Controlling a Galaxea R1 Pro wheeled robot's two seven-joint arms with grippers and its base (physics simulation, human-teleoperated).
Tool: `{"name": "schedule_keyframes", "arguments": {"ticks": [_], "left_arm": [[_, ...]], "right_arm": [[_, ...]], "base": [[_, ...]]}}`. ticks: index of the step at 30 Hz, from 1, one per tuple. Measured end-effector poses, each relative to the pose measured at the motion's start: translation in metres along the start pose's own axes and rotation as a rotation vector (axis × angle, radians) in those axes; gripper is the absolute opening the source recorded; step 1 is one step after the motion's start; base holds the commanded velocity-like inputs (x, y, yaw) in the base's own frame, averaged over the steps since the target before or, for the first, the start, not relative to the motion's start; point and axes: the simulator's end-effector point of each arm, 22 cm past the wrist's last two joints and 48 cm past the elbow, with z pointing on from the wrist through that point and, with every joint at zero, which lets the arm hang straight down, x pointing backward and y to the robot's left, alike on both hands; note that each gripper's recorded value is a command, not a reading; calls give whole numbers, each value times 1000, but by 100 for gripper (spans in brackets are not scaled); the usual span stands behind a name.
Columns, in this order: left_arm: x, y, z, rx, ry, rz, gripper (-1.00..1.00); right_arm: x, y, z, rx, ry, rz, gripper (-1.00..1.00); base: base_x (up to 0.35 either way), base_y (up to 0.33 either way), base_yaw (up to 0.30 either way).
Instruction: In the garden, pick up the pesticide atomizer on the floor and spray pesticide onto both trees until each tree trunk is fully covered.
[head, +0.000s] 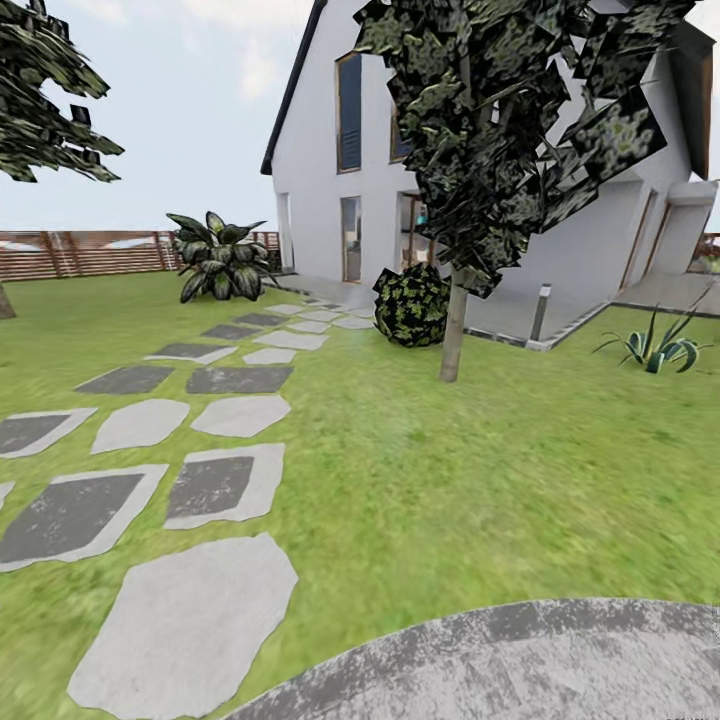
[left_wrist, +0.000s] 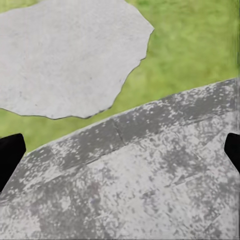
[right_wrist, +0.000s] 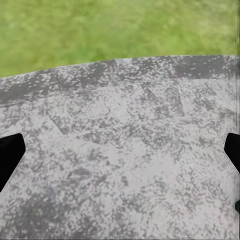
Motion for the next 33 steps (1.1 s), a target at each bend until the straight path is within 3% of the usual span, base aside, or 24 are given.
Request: {"name": "schedule_keyframes", "arguments": {"ticks": [33], "left_arm": [[-4, 0, 0, 0, -20, 0, 100]], "right_arm": [[0, 0, 0, 0, 0, 0, 100]], "base": [[313, 171, -293]]}}
